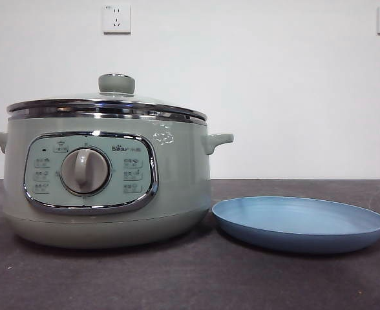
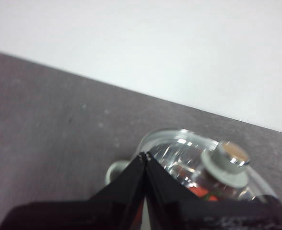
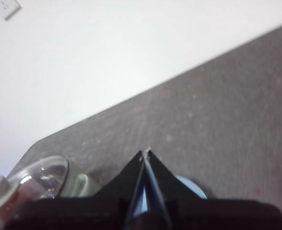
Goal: Take the pumpkin out from the steamer,put the pumpkin in the blue plate,close the lid
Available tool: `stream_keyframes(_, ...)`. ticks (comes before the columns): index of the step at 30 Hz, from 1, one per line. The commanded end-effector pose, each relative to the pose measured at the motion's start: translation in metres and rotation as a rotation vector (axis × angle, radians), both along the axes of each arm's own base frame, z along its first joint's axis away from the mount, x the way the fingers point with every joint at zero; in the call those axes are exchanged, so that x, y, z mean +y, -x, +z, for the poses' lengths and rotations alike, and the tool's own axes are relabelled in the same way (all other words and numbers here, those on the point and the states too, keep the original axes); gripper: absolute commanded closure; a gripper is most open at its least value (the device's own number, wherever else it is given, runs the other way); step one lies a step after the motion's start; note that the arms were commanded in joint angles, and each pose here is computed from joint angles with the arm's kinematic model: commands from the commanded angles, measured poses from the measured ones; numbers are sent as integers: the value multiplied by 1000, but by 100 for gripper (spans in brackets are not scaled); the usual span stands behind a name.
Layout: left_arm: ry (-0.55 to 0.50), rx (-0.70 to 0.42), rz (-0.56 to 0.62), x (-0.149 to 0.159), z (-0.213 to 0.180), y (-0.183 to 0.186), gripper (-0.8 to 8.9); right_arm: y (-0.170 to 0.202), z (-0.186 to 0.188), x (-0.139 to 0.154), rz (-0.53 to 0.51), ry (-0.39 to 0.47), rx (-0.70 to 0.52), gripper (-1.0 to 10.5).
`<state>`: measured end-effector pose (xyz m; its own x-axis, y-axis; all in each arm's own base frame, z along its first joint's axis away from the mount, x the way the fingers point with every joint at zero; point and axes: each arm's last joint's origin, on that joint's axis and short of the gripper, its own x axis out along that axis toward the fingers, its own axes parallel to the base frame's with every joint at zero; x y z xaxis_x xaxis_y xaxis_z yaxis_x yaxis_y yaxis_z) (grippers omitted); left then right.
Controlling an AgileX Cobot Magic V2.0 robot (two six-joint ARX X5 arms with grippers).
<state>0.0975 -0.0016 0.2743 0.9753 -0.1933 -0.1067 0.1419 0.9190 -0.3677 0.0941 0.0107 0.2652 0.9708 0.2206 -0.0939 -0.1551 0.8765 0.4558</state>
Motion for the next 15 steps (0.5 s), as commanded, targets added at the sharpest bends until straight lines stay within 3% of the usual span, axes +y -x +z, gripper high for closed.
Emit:
stream_keyframes(1, -91, -34, -65, -1, 21, -6, 821, -4, 21, 0, 7, 42, -24, 954)
stream_keyframes(10, -173, 10, -288, -5, 72, -32, 821, -26, 81, 2, 47, 258, 53, 947)
stream_keyframes(15, -208, 84, -356, -6, 86, -46, 821, -40, 105, 6, 178, 337, 113, 946)
